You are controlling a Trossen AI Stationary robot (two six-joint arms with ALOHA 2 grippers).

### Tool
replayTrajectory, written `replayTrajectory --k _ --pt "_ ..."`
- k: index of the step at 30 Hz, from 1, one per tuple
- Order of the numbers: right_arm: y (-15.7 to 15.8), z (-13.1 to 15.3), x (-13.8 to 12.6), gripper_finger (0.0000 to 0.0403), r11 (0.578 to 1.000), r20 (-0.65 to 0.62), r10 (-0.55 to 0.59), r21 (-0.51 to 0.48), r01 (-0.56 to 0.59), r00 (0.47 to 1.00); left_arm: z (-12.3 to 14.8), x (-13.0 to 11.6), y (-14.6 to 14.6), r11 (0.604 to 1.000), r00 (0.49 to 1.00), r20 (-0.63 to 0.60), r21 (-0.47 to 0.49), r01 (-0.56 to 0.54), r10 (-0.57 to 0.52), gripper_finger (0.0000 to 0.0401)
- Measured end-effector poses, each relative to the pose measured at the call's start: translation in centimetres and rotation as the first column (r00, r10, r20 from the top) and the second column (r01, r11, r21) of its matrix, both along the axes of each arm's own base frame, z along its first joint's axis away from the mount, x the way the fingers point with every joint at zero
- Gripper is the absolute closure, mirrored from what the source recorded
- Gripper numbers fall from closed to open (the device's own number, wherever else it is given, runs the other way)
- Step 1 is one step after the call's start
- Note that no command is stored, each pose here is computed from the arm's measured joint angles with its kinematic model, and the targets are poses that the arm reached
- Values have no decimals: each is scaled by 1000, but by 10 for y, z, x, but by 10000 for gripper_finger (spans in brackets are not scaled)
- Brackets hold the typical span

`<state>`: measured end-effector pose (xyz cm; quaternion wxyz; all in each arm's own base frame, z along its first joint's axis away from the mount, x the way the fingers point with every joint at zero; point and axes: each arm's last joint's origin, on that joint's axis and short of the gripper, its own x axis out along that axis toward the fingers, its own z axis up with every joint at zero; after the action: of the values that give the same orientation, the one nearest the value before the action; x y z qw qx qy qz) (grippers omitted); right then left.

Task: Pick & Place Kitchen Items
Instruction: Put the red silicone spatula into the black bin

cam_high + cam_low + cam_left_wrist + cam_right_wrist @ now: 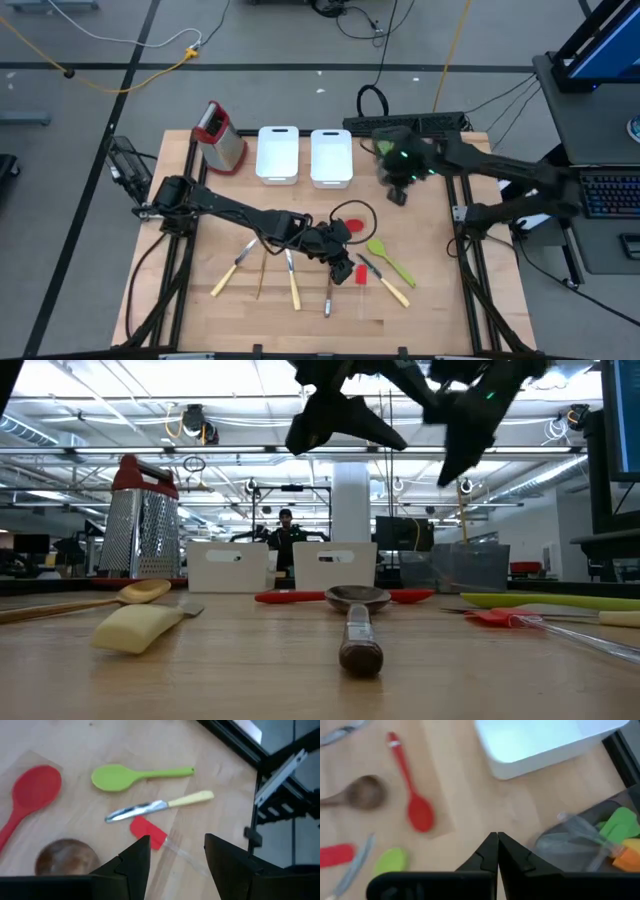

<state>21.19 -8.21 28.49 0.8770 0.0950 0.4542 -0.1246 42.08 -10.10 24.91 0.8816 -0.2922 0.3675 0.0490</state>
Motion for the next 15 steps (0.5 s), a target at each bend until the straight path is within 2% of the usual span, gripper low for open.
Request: replayTrajectory --k 6,12,15 --pt "48 12 -39 403 997 175 51 45 -60 983 1 -7 -1 999 999 -46 32 19 -17 210" --pt "80 -9 -68 403 980 230 70 168 -111 971 10 -18 2 997 999 -29 60 38 -37 210" --pt "90 -23 -74 403 965 228 71 230 -125 971 7 -34 3 998 1000 -15 53 26 -25 210"
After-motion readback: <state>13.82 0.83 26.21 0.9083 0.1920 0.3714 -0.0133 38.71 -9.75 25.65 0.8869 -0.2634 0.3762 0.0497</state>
